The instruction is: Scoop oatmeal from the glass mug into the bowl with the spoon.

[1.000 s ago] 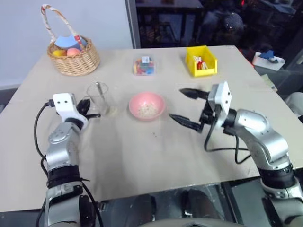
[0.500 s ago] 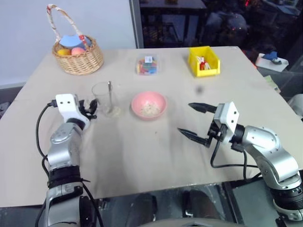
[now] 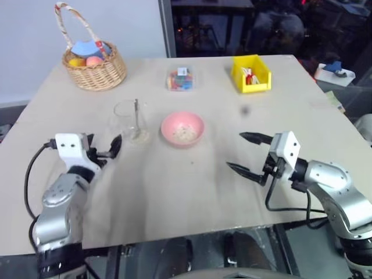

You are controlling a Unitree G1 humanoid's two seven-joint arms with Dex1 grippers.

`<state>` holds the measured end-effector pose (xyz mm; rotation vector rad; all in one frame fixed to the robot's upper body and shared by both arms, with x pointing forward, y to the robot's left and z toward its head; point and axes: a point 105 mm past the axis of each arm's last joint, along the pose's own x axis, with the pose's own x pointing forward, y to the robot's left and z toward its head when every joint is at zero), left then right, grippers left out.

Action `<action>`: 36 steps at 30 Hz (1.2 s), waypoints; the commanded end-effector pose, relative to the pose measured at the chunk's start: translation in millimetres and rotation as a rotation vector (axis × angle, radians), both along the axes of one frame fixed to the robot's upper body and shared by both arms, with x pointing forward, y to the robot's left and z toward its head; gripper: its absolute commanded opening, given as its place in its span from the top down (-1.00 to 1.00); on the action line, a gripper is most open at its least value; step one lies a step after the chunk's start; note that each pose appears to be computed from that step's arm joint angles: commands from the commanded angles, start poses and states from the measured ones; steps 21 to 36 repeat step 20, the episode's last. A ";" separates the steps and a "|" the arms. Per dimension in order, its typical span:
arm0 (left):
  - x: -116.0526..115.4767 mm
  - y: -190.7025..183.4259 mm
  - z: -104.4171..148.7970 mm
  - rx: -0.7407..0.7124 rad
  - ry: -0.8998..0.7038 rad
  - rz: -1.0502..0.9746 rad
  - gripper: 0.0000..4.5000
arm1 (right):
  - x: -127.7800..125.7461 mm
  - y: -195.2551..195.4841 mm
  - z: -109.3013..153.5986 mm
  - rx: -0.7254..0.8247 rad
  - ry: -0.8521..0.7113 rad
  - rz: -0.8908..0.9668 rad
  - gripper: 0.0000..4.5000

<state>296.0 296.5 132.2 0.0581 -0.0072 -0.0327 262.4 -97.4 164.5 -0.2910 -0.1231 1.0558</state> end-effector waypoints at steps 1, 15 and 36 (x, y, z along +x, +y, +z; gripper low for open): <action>-20.0 -16.3 23.2 0.031 -0.074 -0.104 -0.91 | 0.4 -12.1 6.7 0.000 -0.032 -0.037 -1.00; -77.8 -45.4 14.0 -0.010 0.056 -0.365 -0.91 | -21.8 -87.3 -13.8 -0.091 0.048 -0.232 -1.00; -77.5 -42.0 15.3 -0.022 0.056 -0.375 -0.91 | -23.3 -90.5 -13.3 -0.093 0.043 -0.241 -1.00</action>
